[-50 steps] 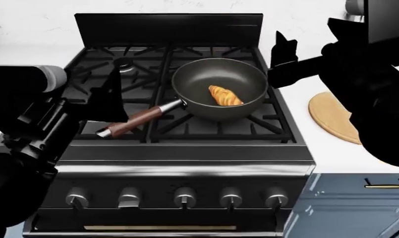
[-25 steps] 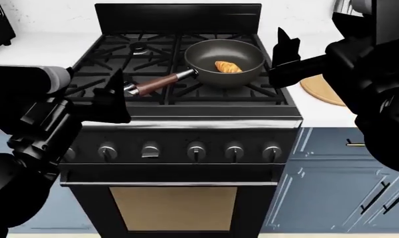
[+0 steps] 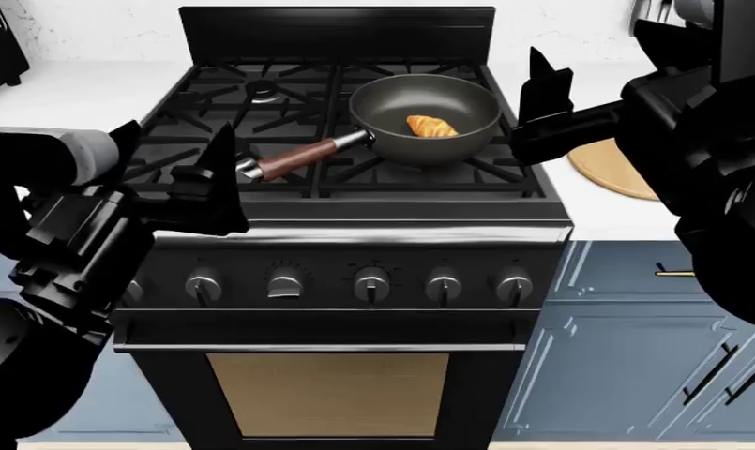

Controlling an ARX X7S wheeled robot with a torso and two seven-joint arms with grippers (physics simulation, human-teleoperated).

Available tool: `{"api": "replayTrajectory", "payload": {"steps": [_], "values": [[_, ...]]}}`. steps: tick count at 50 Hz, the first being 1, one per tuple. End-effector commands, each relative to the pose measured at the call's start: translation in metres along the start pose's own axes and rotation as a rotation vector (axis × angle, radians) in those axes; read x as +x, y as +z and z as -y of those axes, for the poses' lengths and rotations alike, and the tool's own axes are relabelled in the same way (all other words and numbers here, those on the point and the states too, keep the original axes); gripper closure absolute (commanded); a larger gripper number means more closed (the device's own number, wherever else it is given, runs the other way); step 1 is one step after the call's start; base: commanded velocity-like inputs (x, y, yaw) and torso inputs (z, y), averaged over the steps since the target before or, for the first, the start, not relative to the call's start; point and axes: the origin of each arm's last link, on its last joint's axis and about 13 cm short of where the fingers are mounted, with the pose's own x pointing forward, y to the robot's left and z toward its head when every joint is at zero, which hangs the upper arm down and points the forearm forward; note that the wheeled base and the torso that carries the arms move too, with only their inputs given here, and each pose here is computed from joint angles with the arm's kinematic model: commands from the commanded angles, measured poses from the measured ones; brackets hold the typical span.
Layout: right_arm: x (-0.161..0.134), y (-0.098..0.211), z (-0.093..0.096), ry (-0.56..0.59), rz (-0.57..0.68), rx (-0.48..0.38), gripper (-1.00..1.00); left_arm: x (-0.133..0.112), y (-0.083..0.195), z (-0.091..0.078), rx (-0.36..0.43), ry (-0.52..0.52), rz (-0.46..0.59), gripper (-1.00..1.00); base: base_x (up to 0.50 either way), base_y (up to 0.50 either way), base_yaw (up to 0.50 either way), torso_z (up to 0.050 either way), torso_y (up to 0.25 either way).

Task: Pick the croissant and place it on the pan. Then turn on the stove to warm the croissant.

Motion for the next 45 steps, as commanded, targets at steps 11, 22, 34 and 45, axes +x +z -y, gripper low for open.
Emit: {"api": "replayTrajectory", "payload": {"steps": [11, 22, 34, 45], "values": [[-0.003, 0.003, -0.001, 0.000, 0.013, 0.003, -1.00, -0.007, 0.004, 0.002, 0.019, -0.014, -0.019, -1.00, 0.00, 0.00, 0.00, -0.050, 0.000], [-0.007, 0.006, -0.001, 0.000, 0.025, 0.006, -1.00, -0.019, 0.002, 0.004, 0.024, -0.032, -0.020, -1.00, 0.00, 0.00, 0.00, -0.050, 0.000], [-0.013, 0.009, -0.004, 0.009, 0.037, 0.008, -1.00, -0.030, -0.001, 0.005, 0.014, -0.041, -0.033, -1.00, 0.00, 0.00, 0.00, -0.050, 0.000], [-0.022, 0.011, -0.008, 0.013, 0.046, 0.026, -1.00, -0.032, -0.002, 0.007, 0.011, -0.044, -0.034, -1.00, 0.00, 0.00, 0.00, -0.050, 0.000]]}}
